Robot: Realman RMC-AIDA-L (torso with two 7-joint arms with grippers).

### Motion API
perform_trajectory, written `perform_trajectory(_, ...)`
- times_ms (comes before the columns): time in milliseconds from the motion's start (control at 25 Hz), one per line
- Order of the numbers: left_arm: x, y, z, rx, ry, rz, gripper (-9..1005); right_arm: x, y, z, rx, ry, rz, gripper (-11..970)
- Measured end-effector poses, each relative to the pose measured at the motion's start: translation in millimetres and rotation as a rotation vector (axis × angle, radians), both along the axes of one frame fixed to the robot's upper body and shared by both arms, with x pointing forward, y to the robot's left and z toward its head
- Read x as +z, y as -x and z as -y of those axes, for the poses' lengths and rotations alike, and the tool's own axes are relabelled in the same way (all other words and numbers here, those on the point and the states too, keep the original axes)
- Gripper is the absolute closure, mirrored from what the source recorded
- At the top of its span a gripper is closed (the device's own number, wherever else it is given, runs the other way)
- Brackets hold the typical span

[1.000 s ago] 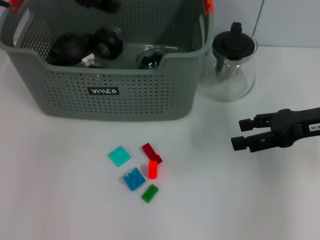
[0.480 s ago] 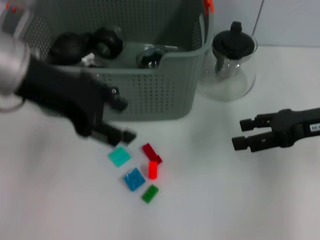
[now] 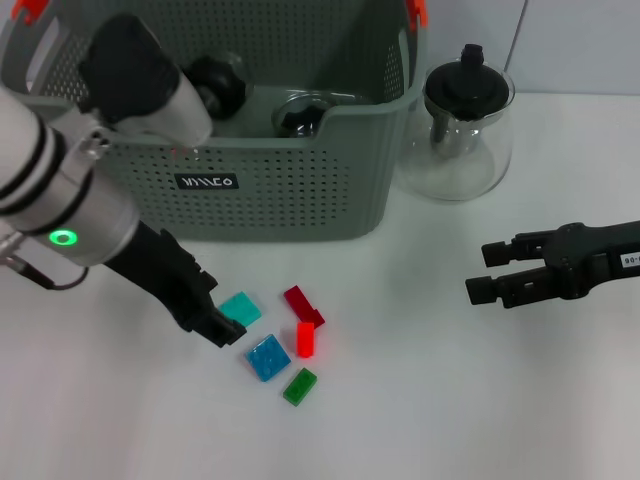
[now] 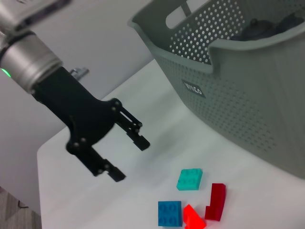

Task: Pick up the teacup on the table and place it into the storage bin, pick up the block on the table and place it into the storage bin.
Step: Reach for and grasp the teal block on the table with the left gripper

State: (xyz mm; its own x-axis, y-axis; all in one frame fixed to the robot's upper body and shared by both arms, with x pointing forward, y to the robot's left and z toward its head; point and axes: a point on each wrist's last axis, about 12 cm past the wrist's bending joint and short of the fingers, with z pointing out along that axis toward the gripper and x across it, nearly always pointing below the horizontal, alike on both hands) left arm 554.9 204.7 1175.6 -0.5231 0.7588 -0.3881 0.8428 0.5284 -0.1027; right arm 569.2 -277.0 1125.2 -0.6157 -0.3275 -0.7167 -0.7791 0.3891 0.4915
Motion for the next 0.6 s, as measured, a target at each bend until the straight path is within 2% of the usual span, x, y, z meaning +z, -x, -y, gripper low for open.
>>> perform_trajectory(240, -12.5, -13.6, 11, 0.109, -0.009, -0.022, 289, -1.5, 1.6, 1, -0.003, 0.0, -0.007, 13)
perform_trajectory(600, -25.4, -26.6, 22, 0.191, -0.053, -0.001, 291, -2.4, 1.4, 1, -0.004, 0.004, -0.003, 13)
